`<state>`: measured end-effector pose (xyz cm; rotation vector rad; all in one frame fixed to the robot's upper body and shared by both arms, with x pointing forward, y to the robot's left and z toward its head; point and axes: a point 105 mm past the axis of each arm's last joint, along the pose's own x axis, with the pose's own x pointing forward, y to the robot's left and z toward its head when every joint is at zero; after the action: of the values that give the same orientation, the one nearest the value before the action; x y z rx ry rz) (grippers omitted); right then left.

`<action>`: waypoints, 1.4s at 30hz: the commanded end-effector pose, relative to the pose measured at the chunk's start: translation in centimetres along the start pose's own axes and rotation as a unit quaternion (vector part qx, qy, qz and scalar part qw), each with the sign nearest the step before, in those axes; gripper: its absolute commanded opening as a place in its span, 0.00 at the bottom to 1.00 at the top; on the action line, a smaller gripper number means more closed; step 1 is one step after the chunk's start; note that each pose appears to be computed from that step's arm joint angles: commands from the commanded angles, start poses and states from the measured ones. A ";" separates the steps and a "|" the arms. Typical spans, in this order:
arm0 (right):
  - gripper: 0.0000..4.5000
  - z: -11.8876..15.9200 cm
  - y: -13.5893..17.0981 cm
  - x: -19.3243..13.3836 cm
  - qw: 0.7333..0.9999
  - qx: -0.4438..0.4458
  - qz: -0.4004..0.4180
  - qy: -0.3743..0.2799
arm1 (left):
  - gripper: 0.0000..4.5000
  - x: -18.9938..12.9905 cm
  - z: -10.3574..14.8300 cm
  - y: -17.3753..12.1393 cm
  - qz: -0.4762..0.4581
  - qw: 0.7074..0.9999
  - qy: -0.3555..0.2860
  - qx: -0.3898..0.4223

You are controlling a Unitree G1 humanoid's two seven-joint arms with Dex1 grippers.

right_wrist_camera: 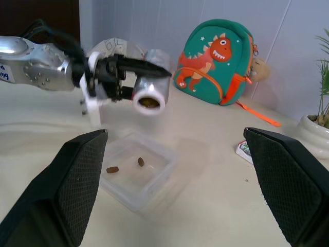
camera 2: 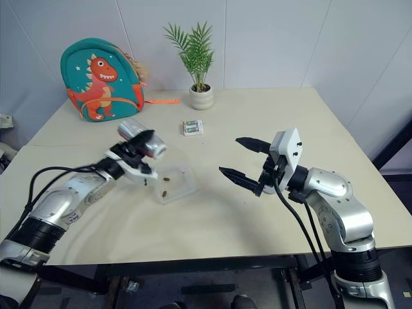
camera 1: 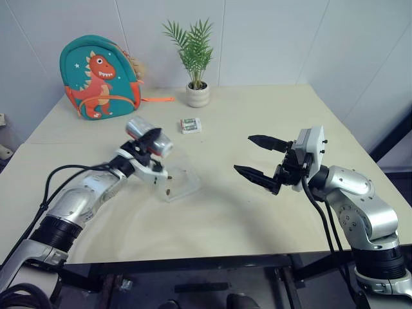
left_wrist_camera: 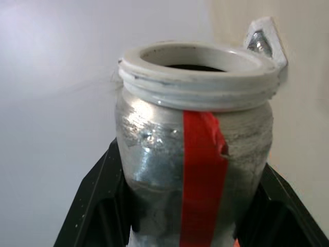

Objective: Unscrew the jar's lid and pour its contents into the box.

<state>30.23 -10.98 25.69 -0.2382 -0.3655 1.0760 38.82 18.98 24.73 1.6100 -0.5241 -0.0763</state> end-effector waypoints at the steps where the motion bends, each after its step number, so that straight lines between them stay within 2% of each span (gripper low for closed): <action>1: 0.99 0.9 0.3 0.1 1.000 -0.013 0.011 -0.021 | 0.44 -1.0 -4.4 2.0 0.010 0.960 0.109 -0.256; 3: 0.99 0.9 0.4 0.2 1.000 -0.012 0.017 -0.022 | 0.44 -1.8 -6.3 1.5 0.013 0.917 0.156 -0.366; 4: 0.99 0.9 0.4 0.3 0.999 -0.012 0.021 -0.022 | 0.44 -2.5 -7.5 1.2 0.021 0.885 0.184 -0.428; 7: 0.99 0.9 0.5 0.5 0.999 -0.012 0.031 -0.022 | 0.44 -3.9 -9.6 -0.1 0.039 0.808 0.233 -0.540; 11: 0.99 1.0 0.5 0.8 0.999 -0.014 0.041 -0.022 | 0.44 -6.6 -12.2 -3.1 0.090 0.669 0.271 -0.686; 12: 0.99 1.1 0.5 0.8 0.999 -0.014 0.043 -0.022 | 0.44 -7.0 -12.6 -3.6 0.098 0.652 0.277 -0.699; 15: 0.99 1.2 0.4 1.0 0.999 -0.016 0.047 -0.022 | 0.44 -7.4 -12.6 -4.9 0.096 0.627 0.247 -0.732; 17: 0.99 1.2 0.4 1.0 0.998 -0.017 0.050 -0.021 | 0.44 -8.0 -13.3 -5.9 0.117 0.610 0.251 -0.743; 20: 0.99 1.2 0.4 1.1 0.998 -0.019 0.052 -0.020 | 0.44 -8.5 -14.1 -6.9 0.137 0.600 0.251 -0.747; 24: 0.99 1.4 0.6 1.3 0.998 -0.022 0.054 -0.020 | 0.44 -8.9 -14.8 -8.3 0.143 0.629 0.256 -0.720; 28: 0.99 1.5 0.6 1.3 0.998 -0.022 0.052 -0.021 | 0.44 -8.8 -14.7 -8.7 0.141 0.641 0.243 -0.715; 29: 0.99 1.4 0.6 1.3 0.998 -0.022 0.052 -0.021 | 0.44 -8.8 -14.5 -8.8 0.131 0.651 0.240 -0.708; 31: 0.99 1.4 0.6 1.4 0.998 -0.021 0.051 -0.021 | 0.44 -8.9 -14.3 -9.0 0.129 0.646 0.232 -0.716; 35: 1.00 1.3 0.8 1.4 0.998 -0.017 0.051 -0.024 | 0.73 -9.7 -14.6 -9.2 0.131 0.652 0.241 -0.707; 38: 1.00 1.2 0.9 1.5 0.998 -0.016 0.050 -0.026 | 0.95 -10.5 -14.7 -9.0 0.127 0.669 0.249 -0.689; 39: 1.00 1.2 0.9 1.6 0.998 -0.015 0.050 -0.027 | 0.99 -10.7 -14.6 -9.0 0.121 0.677 0.249 -0.682; 42: 1.00 1.2 1.0 1.7 0.998 -0.014 0.049 -0.030 | 0.99 -11.7 -14.7 -8.3 0.121 0.693 0.258 -0.663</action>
<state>30.41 -9.53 25.75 -0.2284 -0.3707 1.1630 36.51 36.32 12.83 0.0107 -0.0420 0.1500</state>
